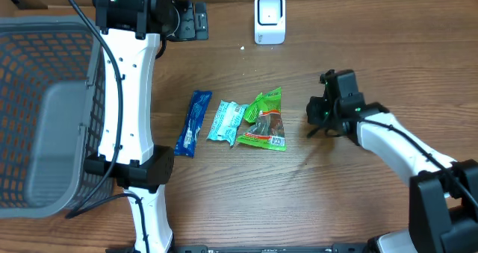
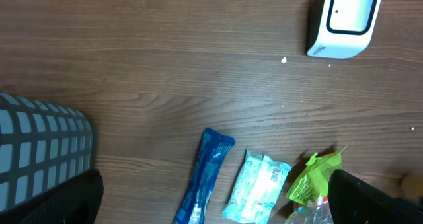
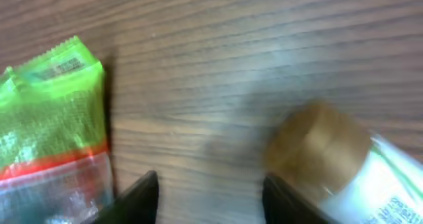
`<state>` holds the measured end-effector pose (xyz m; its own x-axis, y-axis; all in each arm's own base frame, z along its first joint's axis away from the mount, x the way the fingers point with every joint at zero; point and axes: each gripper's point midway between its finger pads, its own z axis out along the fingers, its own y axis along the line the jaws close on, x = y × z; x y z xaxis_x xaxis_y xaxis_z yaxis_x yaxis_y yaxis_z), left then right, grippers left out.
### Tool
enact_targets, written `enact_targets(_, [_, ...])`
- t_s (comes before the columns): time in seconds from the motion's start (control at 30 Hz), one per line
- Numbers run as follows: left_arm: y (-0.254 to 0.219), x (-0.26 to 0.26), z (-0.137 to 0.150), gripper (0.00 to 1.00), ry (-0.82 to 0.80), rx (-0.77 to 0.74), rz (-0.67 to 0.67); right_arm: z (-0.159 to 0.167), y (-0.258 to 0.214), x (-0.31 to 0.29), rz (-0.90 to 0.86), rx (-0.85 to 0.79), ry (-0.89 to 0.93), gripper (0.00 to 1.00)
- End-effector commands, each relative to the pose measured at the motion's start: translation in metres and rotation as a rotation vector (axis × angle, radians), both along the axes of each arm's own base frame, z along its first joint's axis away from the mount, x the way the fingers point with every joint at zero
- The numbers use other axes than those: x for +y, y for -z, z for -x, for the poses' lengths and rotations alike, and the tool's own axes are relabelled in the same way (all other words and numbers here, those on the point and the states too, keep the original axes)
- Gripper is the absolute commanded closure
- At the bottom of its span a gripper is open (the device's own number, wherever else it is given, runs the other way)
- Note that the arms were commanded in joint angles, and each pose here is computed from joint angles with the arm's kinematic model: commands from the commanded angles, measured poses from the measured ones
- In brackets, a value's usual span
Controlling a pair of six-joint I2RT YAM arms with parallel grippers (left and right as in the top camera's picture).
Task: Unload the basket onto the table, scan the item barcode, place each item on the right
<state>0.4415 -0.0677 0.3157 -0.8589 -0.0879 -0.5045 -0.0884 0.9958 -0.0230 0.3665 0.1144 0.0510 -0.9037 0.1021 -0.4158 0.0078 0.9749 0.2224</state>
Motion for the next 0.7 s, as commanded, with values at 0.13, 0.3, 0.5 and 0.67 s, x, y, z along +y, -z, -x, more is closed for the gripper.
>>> enact_targets(0.13, [0.001,0.007,-0.002,0.0,-0.017,0.0,-0.012,-0.008,-0.081,-0.037,0.141,-0.051,-0.261,0.0])
enact_targets(0.3, [0.001,0.007,-0.002,0.0,-0.017,0.0,-0.012,-0.002,-0.062,-0.051,0.196,-0.016,-0.347,0.0])
enact_targets(0.5, [0.001,0.005,-0.002,0.0,-0.014,0.0,-0.011,0.016,-0.026,-0.075,0.211,0.133,-0.367,0.0])
enact_targets(0.67, [0.001,0.006,-0.002,0.0,-0.016,0.0,-0.012,0.03,0.003,-0.089,0.164,0.261,-0.334,0.0])
